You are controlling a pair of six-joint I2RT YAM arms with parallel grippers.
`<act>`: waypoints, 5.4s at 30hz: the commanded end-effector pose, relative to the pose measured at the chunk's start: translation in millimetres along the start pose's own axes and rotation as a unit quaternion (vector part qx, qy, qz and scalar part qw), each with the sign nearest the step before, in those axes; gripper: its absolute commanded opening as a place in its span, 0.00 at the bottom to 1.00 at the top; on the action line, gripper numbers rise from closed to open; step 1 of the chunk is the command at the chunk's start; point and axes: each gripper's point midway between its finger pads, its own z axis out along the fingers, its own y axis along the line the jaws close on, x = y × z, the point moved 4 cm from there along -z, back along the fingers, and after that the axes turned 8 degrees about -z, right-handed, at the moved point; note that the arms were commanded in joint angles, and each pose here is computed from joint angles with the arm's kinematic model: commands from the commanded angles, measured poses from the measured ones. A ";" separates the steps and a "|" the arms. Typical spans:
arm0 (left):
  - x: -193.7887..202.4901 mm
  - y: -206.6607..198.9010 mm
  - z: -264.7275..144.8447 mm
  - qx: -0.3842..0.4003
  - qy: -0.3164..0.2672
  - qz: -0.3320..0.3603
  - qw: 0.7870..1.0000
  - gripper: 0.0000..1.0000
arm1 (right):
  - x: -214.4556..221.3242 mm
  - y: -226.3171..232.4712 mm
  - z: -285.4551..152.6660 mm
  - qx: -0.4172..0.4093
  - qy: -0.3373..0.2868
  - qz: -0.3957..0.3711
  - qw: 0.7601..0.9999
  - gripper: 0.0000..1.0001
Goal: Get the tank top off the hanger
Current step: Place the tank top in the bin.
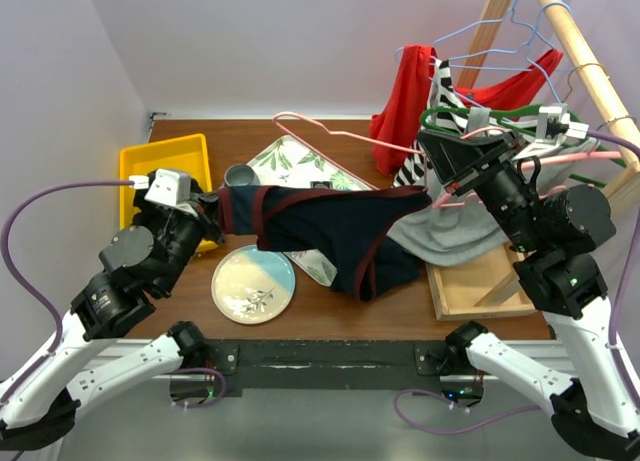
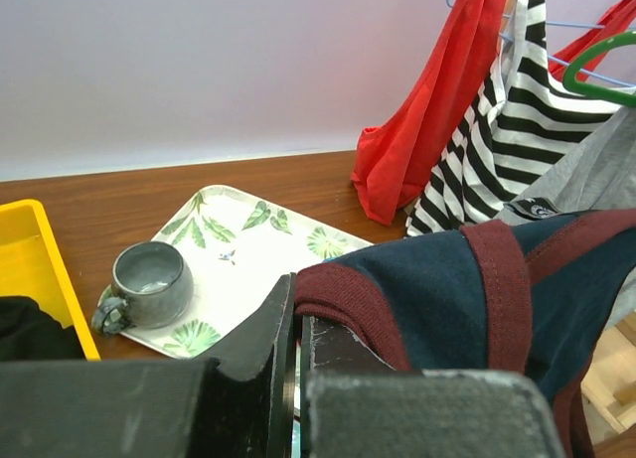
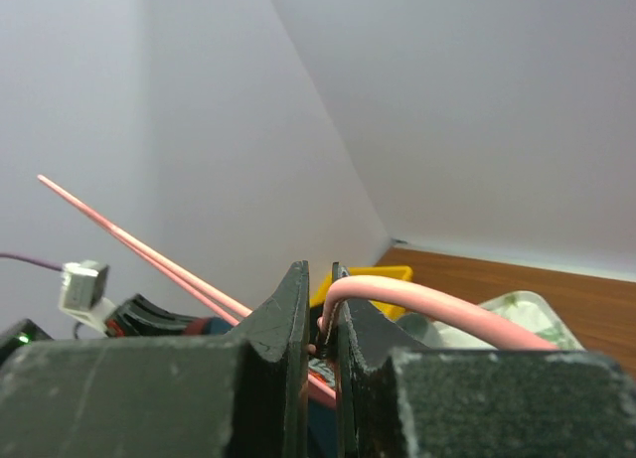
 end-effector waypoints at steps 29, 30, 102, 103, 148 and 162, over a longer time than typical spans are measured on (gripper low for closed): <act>64.3 -9.8 23.8 0.028 0.049 -0.045 0.997 0.00 | -45.7 -0.4 -16.6 0.003 -0.190 0.171 0.967 0.00; 68.4 -8.8 23.8 0.027 0.055 -0.045 0.997 0.00 | -46.4 -1.1 -17.3 0.004 -0.194 0.174 0.965 0.00; -124.6 8.7 38.2 -0.210 -0.121 0.139 0.960 0.00 | -41.4 33.8 -21.1 -0.101 -0.106 0.004 0.989 0.00; -155.6 8.0 31.9 -0.224 -0.147 0.148 0.952 0.00 | -42.4 34.3 -22.7 -0.102 -0.107 0.005 0.989 0.00; 98.5 269.3 46.0 -0.658 0.170 -0.157 0.716 0.77 | -23.6 17.4 -60.9 -0.067 -0.107 -0.045 0.991 0.00; 184.8 264.2 55.2 -0.590 0.267 -0.239 0.723 0.77 | -31.7 19.9 -67.6 -0.068 -0.121 -0.050 0.989 0.00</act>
